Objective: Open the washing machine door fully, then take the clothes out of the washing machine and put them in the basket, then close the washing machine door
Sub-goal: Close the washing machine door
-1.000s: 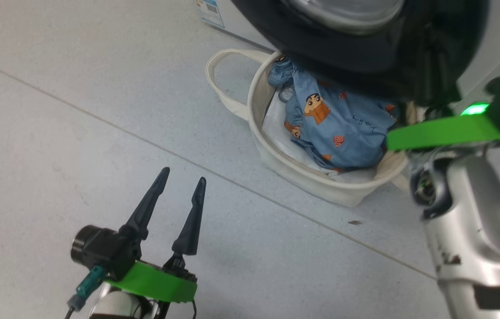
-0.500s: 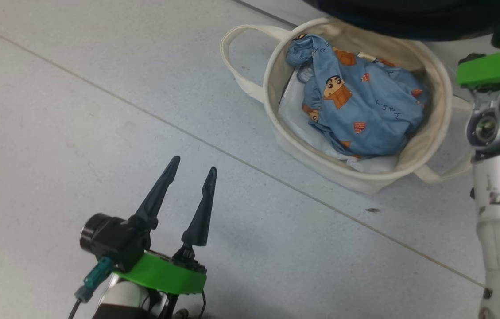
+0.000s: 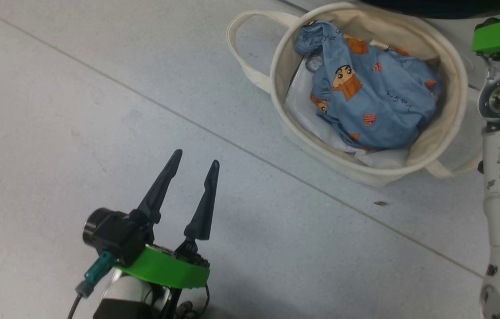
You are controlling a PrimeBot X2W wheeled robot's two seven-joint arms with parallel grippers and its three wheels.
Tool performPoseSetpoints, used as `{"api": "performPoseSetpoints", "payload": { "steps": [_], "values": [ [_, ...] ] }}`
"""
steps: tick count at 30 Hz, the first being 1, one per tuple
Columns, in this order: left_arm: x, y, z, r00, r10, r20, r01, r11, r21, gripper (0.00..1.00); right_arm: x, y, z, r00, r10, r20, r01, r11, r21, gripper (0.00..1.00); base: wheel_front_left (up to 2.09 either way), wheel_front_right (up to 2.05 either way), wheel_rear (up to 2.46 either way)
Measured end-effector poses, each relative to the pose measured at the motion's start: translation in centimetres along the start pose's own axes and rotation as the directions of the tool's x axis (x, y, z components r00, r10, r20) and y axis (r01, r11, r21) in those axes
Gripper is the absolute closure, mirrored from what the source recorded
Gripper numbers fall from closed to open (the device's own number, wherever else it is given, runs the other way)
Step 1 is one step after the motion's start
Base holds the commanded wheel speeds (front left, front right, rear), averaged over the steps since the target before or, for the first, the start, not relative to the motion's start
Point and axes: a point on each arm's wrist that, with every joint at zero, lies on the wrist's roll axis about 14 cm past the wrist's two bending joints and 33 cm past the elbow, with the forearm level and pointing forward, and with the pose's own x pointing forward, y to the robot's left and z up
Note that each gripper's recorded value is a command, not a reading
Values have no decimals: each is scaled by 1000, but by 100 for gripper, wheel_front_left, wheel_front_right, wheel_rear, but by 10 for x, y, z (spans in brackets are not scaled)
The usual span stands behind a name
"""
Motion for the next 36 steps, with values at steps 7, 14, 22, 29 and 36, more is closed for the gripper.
{"api": "performPoseSetpoints", "payload": {
  "steps": [7,14,22,29,36],
  "values": [
    [0,-4,12,999,-13,36,13,1000,-8,0,-14,27,24,996,79,31,-77,995,-65,100,0,0,0],
    [-1,-17,24,995,-69,69,69,998,-7,0,-72,53,38,989,145,-12,-145,979,-146,100,0,0,0],
    [-13,-43,19,985,-160,57,163,986,-44,0,-147,20,90,1000,-8,27,15,963,-271,100,0,0,0],
    [-13,-79,41,954,-273,121,279,960,-31,0,-217,-15,132,984,-162,76,179,918,-353,5,0,0,0],
    [-21,-97,54,931,-327,162,332,943,-3,0,-292,-45,160,937,-323,130,349,857,-378,0,0,0,0]
  ]
}}
